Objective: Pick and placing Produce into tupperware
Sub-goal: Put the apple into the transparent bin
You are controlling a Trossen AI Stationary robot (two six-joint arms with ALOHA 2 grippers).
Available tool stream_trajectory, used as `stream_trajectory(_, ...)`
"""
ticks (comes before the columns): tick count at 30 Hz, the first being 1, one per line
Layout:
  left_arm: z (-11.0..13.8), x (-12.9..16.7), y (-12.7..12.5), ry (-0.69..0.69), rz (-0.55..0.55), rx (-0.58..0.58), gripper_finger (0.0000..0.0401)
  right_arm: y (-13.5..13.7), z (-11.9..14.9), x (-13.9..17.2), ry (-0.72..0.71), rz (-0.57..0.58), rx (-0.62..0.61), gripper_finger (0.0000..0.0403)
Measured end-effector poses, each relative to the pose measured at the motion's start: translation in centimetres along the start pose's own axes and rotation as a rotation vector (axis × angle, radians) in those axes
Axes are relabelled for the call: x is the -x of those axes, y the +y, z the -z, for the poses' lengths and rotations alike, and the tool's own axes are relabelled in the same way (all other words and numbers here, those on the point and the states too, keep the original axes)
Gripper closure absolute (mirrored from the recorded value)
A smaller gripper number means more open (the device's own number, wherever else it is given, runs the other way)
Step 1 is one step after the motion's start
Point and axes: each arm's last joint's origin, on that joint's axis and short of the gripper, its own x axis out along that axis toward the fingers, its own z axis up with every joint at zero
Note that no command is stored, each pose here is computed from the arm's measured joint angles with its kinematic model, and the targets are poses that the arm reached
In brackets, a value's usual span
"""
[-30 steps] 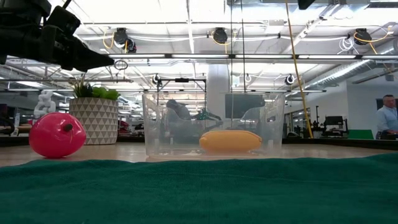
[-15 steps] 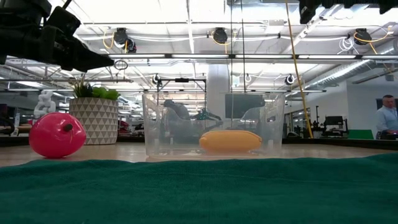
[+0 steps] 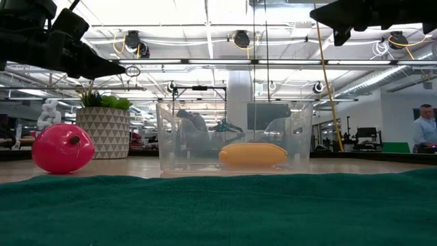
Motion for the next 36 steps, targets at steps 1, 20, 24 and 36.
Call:
stream_trajectory(1, 0.0, 0.0, 0.0, 0.004, 0.001, 0.0, 0.0396, 0.2, 0.0, 0.0, 0.001, -0.014, -0.002, 0.0403)
stream_trajectory(20, 0.2, 0.0, 0.0, 0.021, -0.004, 0.007, 0.0396, 1.4, 1.4, 0.6, -0.004, -0.15, 0.081, 0.0403)
stream_trajectory(24, 0.2, 0.0, 0.0, 0.02, -0.004, 0.007, 0.0396, 1.4, 2.2, 1.0, -0.013, -0.15, 0.07, 0.0403)
stream_trajectory(36, 0.2, 0.0, 0.0, 0.02, -0.004, 0.007, 0.0396, 1.2, 4.6, 1.6, -0.068, -0.147, 0.062, 0.0403)
